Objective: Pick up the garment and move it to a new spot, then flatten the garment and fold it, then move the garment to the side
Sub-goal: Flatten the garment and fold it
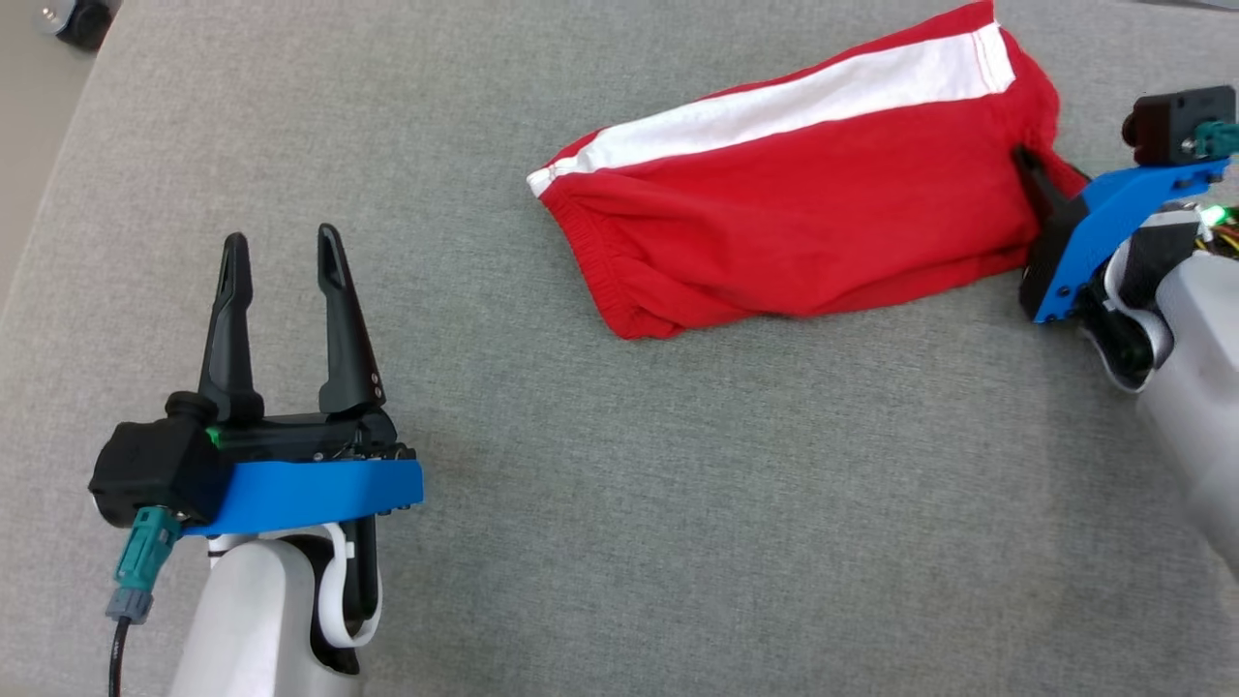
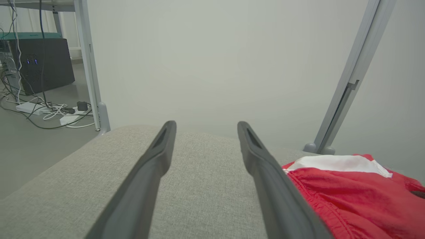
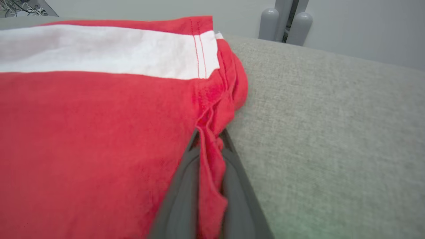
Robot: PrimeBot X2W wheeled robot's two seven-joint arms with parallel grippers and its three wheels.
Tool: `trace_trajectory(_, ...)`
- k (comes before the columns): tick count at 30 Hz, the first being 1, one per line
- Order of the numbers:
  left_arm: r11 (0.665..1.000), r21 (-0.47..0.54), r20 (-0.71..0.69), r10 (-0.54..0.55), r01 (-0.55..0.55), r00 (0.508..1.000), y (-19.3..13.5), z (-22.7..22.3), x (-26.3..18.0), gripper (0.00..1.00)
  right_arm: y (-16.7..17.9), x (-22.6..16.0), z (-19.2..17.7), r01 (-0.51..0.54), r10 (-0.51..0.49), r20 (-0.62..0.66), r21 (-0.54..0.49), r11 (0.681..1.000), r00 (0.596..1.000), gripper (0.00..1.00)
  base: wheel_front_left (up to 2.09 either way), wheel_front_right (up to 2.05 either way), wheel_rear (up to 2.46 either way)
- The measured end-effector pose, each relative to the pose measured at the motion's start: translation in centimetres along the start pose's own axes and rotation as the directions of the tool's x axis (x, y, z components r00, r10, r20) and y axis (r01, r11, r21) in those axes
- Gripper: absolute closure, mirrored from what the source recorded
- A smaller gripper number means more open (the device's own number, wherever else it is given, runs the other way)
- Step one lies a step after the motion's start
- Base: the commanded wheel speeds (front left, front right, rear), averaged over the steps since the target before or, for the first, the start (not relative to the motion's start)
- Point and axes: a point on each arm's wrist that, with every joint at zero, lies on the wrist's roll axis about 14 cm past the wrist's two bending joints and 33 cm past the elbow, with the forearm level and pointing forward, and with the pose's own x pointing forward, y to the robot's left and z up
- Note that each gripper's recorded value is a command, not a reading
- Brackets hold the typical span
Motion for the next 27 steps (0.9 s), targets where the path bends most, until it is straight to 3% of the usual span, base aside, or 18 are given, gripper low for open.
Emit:
trace_trajectory(10, 0.997, 0.001, 0.005, -0.081, 0.081, 0.997, -2.4, 0.1, 0.0, 0.00, -1.5, -4.8, 0.2, 0.043, -0.064, 0.141, 0.148, 0.988, 0.988, 1.00, 0.00, 0.00, 0.00)
trace_trajectory(17, 0.991, -0.011, 0.009, -0.134, 0.134, 0.991, -4.1, 0.3, -0.6, 0.00, -5.5, -10.6, -2.3, 0.147, -0.191, 0.158, 0.257, 0.955, 0.969, 1.00, 0.00, 0.00, 0.00)
trace_trajectory(27, 0.988, -0.022, 0.028, -0.154, 0.155, 0.988, -4.8, 1.1, -1.4, 0.00, -10.4, -15.6, -2.9, 0.260, -0.321, 0.184, 0.290, 0.921, 0.929, 1.00, 0.00, 0.00, 0.00)
